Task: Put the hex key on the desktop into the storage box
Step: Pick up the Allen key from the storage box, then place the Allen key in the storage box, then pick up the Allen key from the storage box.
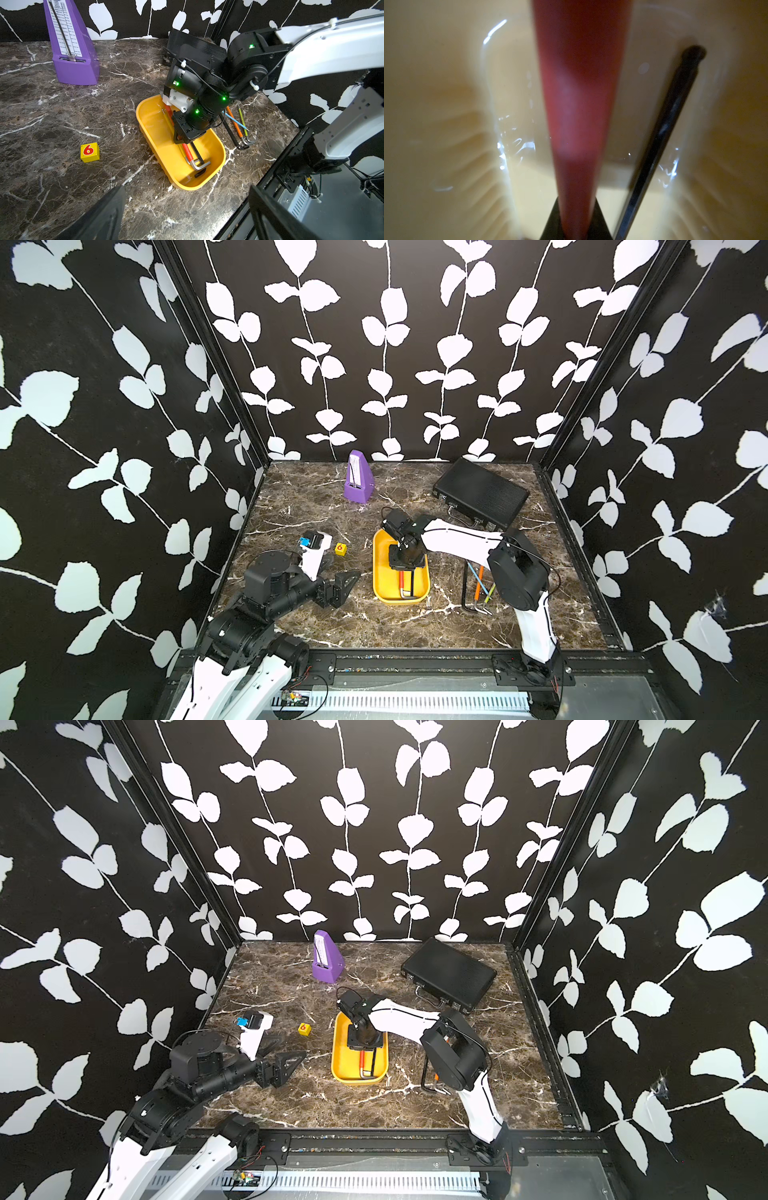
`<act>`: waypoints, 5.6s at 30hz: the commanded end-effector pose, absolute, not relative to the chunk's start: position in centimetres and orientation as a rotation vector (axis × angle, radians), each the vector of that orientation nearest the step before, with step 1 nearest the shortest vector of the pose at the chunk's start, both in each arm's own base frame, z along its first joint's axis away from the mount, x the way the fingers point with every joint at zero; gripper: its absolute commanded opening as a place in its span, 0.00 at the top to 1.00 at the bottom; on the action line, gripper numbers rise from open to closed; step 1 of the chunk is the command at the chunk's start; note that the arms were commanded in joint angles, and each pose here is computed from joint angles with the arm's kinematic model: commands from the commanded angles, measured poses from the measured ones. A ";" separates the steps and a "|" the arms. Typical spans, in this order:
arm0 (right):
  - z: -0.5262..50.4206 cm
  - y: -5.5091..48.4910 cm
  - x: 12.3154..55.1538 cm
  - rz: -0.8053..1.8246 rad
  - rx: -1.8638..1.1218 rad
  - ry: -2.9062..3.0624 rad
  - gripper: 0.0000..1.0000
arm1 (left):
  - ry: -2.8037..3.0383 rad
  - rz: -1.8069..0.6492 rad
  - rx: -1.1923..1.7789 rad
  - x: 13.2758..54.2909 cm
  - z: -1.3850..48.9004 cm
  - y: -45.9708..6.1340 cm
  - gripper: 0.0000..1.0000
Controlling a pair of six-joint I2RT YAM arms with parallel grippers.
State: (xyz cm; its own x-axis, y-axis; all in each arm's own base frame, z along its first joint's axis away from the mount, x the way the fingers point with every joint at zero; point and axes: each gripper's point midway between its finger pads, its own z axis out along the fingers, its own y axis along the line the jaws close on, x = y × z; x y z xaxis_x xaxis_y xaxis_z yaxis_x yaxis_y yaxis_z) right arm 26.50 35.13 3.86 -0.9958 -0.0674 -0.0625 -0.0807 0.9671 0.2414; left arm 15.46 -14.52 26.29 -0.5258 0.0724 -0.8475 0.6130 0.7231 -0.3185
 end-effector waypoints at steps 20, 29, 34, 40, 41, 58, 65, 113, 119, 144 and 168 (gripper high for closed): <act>9.5 35.9 26.1 0.626 -0.013 3.077 1.00 | 2.016 -0.771 0.533 15.4 26.4 -14.7 0.07; 6.1 36.4 25.3 0.664 0.007 3.181 1.00 | 2.021 -0.770 0.533 15.5 26.3 -14.8 0.07; 4.2 35.9 25.6 0.670 0.074 3.209 1.00 | 2.020 -0.769 0.532 15.5 26.3 -14.7 0.07; 3.0 35.4 25.7 0.658 0.113 3.236 1.00 | 2.024 -0.769 0.534 15.5 26.2 -14.8 0.07; 3.1 35.4 25.7 0.663 0.115 3.233 1.00 | 2.024 -0.769 0.534 15.6 26.3 -14.8 0.07; 10.3 35.2 29.3 0.723 0.351 2.958 1.00 | 2.019 -0.767 0.528 15.5 26.3 -14.7 0.07; 10.2 34.8 29.6 0.787 0.603 2.881 1.00 | 2.023 -0.768 0.529 15.5 26.2 -14.7 0.07; 4.2 35.4 27.4 0.663 0.955 2.972 0.85 | 2.027 -0.768 0.528 15.6 26.2 -14.8 0.07; 7.4 33.7 28.0 0.613 0.852 2.891 0.56 | 2.025 -0.769 0.531 15.6 26.2 -14.8 0.06; 17.0 25.0 31.3 0.293 0.334 2.650 0.63 | 2.025 -0.767 0.529 15.7 26.2 -14.8 0.06; 7.7 31.0 33.5 0.167 0.448 2.834 0.65 | 2.034 -0.764 0.524 15.7 26.1 -14.7 0.06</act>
State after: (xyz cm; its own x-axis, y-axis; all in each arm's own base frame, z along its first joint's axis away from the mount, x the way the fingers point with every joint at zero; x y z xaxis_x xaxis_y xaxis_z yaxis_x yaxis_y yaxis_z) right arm 33.46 31.02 7.62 -0.9249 0.2887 -0.2476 0.2568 0.9542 0.1532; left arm 15.54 -14.55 26.19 -0.5297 0.0743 -0.8449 0.6110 0.7243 -0.3194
